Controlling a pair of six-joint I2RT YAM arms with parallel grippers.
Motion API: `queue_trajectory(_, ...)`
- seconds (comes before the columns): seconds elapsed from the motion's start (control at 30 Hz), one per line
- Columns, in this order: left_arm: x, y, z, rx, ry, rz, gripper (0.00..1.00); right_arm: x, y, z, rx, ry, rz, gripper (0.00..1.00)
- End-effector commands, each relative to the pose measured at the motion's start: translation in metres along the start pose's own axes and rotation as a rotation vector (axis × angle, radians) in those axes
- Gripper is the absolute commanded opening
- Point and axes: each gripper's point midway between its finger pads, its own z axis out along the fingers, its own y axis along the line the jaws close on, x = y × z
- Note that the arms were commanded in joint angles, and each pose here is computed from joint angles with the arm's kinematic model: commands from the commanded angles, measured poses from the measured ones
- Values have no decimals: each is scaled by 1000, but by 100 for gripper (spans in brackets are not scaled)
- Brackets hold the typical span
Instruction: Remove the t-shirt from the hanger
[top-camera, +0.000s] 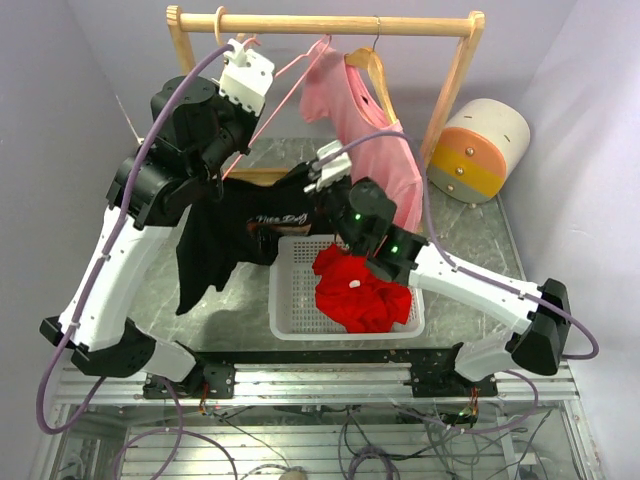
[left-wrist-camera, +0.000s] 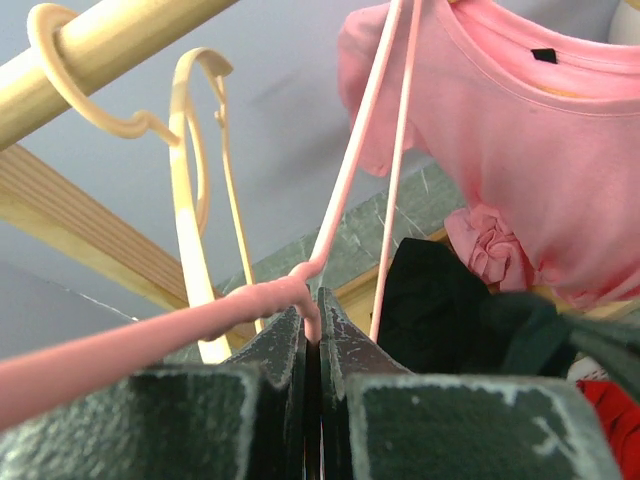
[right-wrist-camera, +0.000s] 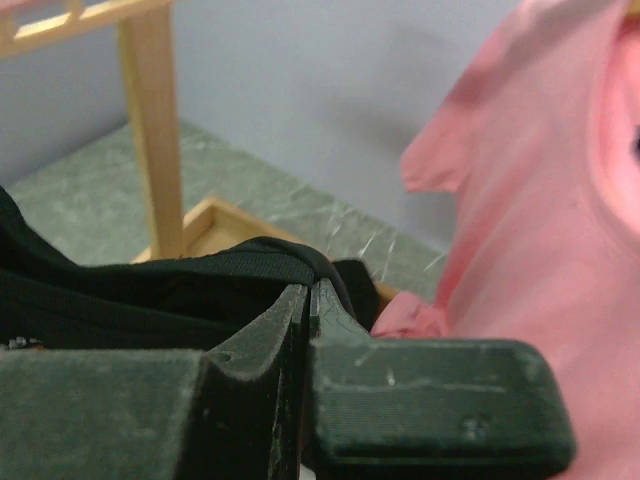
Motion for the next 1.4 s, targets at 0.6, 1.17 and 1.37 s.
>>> queue_trajectory(0.6,-11,33,65,-140,47,-77,7,-62,56,-159,-63,-29,-12,0)
queue_trajectory(1.17,-42,55,100,-218,-169,-208,7,-68,59,-184,16,-28,-101,0)
queue_trajectory(1.37,-25,42,130,-194,-130,-183,7,-74,55,-193,13,-31,-76,0)
